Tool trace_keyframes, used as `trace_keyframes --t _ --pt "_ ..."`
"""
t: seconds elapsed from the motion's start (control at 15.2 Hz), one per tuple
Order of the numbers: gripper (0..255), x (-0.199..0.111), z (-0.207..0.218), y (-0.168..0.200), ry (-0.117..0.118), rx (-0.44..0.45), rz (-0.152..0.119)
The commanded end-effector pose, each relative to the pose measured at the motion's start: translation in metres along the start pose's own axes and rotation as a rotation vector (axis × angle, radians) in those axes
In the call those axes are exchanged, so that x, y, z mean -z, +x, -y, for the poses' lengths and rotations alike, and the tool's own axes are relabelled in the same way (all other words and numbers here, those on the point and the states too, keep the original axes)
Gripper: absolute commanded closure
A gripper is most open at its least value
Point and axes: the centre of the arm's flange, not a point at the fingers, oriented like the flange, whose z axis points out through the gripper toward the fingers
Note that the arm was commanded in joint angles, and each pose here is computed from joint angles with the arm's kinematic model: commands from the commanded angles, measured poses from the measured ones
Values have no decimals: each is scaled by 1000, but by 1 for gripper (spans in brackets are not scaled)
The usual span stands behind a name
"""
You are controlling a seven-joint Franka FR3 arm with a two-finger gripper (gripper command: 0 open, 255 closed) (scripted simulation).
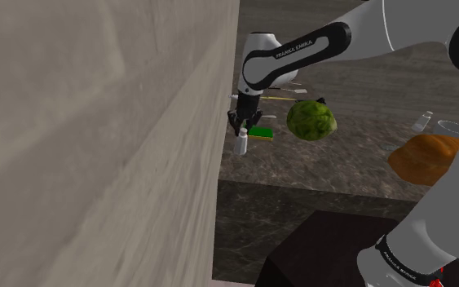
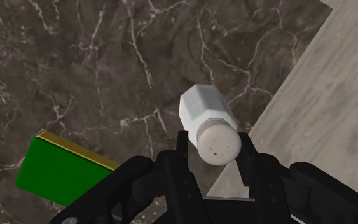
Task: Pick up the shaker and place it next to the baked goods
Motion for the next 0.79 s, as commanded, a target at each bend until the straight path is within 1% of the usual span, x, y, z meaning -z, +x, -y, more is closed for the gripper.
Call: trace_keyframes --t 0.0,0.73 --pt "255 11 1 0 0 0 0" --pt "255 69 5 -2 0 0 0"
